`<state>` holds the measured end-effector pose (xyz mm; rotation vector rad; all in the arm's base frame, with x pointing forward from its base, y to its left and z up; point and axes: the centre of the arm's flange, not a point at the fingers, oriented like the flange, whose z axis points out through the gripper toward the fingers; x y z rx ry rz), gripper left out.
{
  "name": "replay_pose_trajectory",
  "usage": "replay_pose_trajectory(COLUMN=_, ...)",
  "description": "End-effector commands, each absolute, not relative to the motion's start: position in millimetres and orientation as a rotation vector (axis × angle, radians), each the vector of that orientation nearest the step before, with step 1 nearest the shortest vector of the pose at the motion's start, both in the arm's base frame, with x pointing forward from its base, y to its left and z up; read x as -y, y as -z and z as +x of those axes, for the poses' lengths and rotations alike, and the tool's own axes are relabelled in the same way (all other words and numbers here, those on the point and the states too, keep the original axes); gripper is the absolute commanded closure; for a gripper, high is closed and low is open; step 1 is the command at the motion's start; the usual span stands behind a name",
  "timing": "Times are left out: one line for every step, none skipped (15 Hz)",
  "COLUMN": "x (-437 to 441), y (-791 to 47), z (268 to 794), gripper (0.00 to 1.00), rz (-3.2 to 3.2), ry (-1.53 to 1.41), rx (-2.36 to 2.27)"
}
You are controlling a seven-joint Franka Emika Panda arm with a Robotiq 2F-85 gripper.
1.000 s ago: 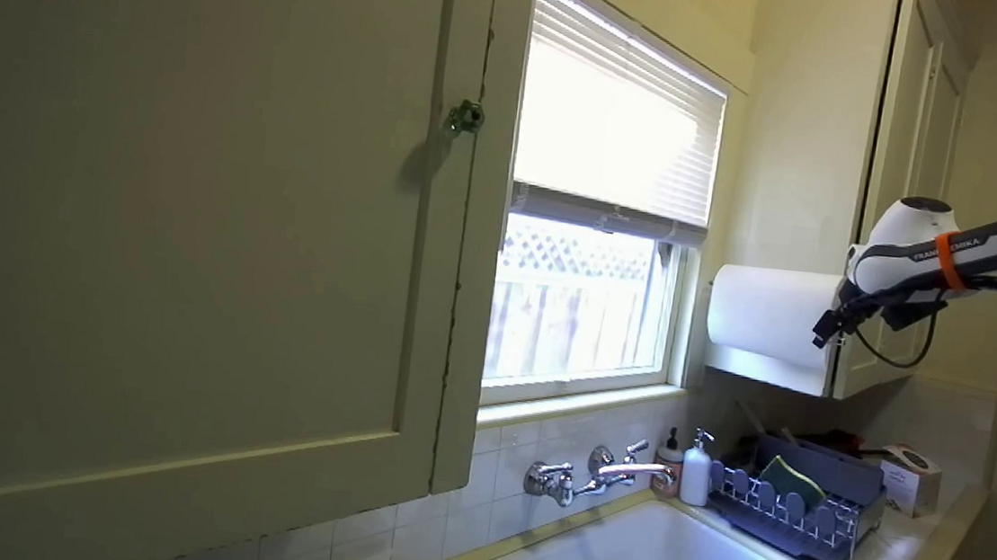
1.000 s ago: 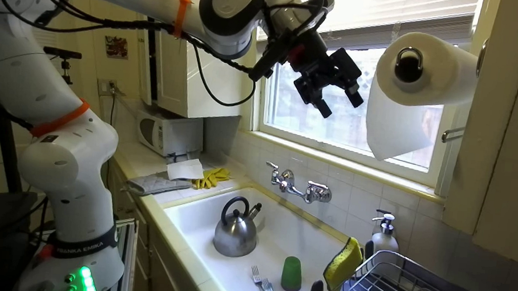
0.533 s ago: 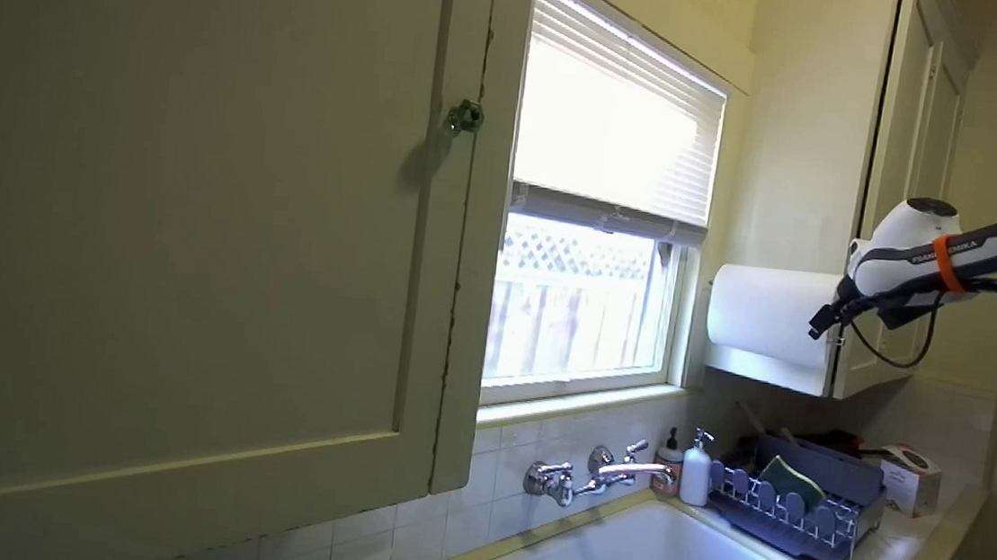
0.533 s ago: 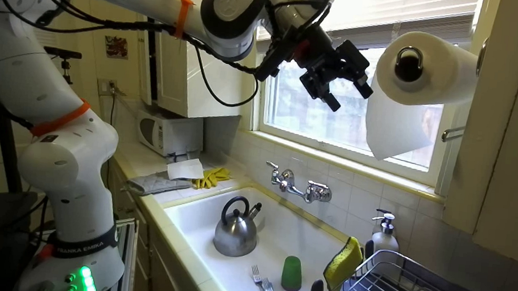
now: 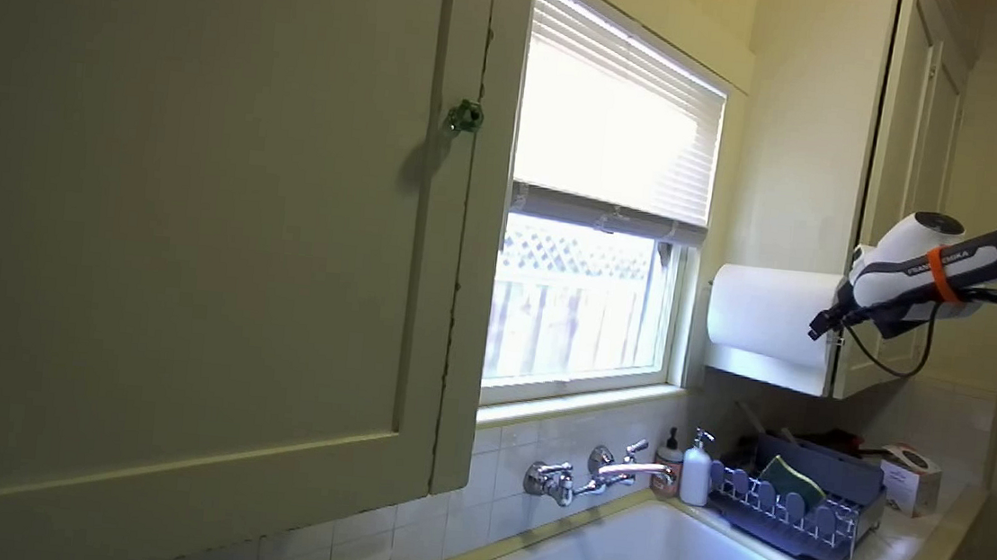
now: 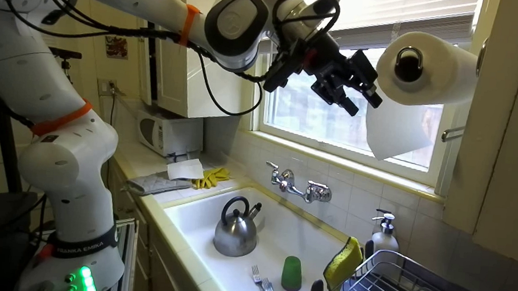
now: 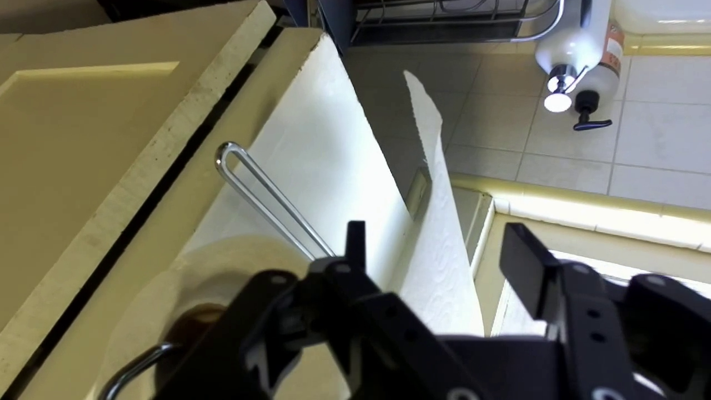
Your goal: Pull down the paper towel
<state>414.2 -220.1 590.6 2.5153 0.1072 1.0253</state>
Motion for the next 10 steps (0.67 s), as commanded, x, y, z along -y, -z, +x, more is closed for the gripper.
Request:
replay_pose_trajectory(x=225.3, y=-580.5, z=413.8, gripper=0.66, rz=2.505, ry=-1.103, rx=-0.127)
replay_pose_trajectory(x=225.7, y=-581.2, z=413.5, gripper=0.73, rz=2.484, ry=-1.141, rx=-0.129)
replay_pose_trajectory(x=226.0, y=-581.7, z=413.6, gripper=0.82, rz=2.469, ry=-1.168, rx=-0.136)
replay_pose_trajectory(x=226.3, y=-581.7, z=413.4, gripper=0.88, rz=2.455, ry=-1.187, rx=-0.144)
replay_pose_trajectory(x=226.6, y=-580.6, z=413.3, gripper=0.95, rz=2.446, ry=-1.197, rx=-0.151)
replay_pose_trajectory(x=226.9, y=-579.5, z=413.3, gripper=1.00, rz=2.447, ry=-1.212, rx=-0.153)
replay_pose_trajectory(x=226.8, y=-578.3, z=412.7, gripper=1.00, rz=2.445, ry=-1.217, rx=-0.156)
replay_pose_trajectory(x=226.1, y=-576.5, z=412.6, gripper=1.00, rz=2.453, ry=-1.217, rx=-0.161)
replay_pose_trajectory(x=225.4, y=-573.6, z=412.7, gripper=1.00, rz=2.465, ry=-1.208, rx=-0.167)
replay_pose_trajectory(x=224.3, y=-567.9, z=413.4, gripper=1.00, rz=2.493, ry=-1.193, rx=-0.181)
